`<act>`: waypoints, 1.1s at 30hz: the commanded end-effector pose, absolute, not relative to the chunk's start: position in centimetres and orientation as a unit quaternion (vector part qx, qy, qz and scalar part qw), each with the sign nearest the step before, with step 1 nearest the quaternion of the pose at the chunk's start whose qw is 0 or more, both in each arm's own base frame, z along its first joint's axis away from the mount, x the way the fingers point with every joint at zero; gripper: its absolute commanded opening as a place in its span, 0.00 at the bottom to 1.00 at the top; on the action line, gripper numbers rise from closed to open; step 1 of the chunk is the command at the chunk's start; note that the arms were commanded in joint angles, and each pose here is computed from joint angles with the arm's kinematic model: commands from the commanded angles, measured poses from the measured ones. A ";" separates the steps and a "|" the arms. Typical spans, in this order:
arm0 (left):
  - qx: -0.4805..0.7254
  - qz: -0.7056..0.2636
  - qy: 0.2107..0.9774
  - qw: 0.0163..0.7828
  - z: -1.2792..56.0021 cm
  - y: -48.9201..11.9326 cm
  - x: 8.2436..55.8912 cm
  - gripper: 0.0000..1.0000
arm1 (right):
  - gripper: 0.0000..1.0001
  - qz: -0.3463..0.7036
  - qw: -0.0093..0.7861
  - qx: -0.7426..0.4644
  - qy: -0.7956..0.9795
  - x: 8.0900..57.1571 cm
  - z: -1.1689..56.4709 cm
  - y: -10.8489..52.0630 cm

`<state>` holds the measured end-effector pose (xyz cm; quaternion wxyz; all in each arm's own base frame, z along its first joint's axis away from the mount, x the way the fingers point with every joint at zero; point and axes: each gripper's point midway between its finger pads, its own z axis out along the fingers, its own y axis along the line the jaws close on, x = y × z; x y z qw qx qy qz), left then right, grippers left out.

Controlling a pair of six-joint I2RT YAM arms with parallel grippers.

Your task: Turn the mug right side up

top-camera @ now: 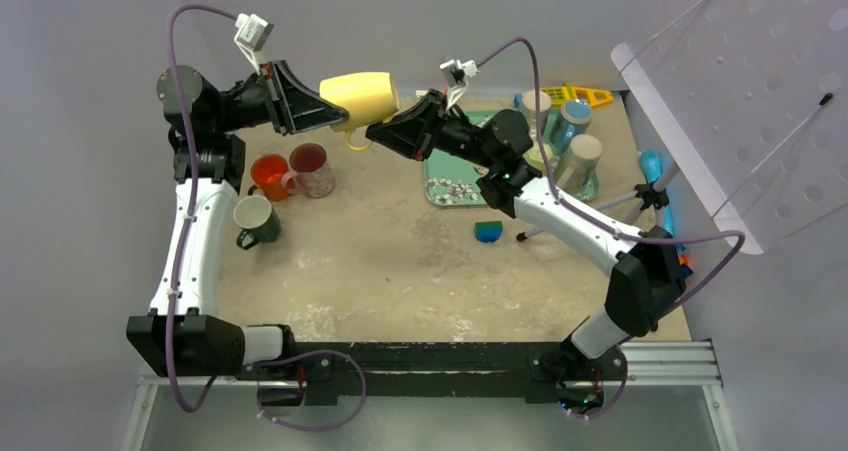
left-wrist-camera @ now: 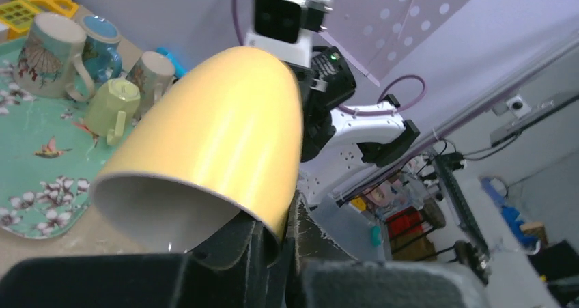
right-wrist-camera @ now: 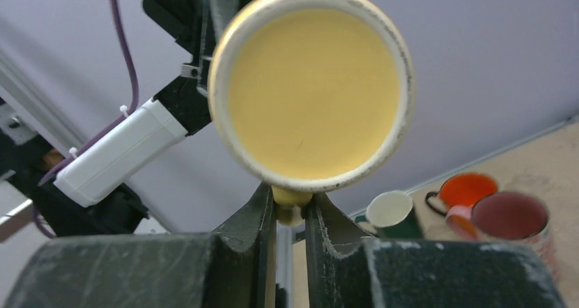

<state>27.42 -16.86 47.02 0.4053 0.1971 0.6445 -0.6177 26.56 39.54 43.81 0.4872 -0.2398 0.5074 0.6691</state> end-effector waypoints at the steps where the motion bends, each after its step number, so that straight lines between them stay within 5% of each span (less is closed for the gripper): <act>1: 0.236 -0.618 0.623 0.417 48.0 -17.4 26.5 0.00 | 0.00 0.690 0.491 -0.270 0.458 24.6 47.0 40.0; 4: 0.188 -0.557 0.687 0.427 45.0 -16.8 29.2 0.00 | 0.37 0.637 0.495 -0.247 0.538 28.0 43.5 39.5; 6: 0.154 -0.447 0.775 0.420 40.5 -15.4 30.7 0.00 | 0.69 0.558 0.527 -0.222 0.601 31.0 40.6 38.1; 8: 0.163 -0.331 0.818 0.442 37.5 -13.5 33.0 0.00 | 0.85 0.468 0.557 -0.178 0.662 33.6 38.1 35.8; 17: 0.313 -0.058 0.904 0.285 24.5 -12.9 36.8 0.00 | 0.94 0.016 0.568 0.028 0.822 41.6 26.6 18.4; 24: 0.363 0.071 0.899 0.234 18.5 -13.0 41.2 0.00 | 0.99 -0.054 0.534 0.148 0.831 43.6 20.1 13.6; 33: 0.385 0.063 0.906 0.162 12.3 -14.1 43.1 0.00 | 0.92 -0.069 0.498 0.209 0.838 44.0 15.5 12.7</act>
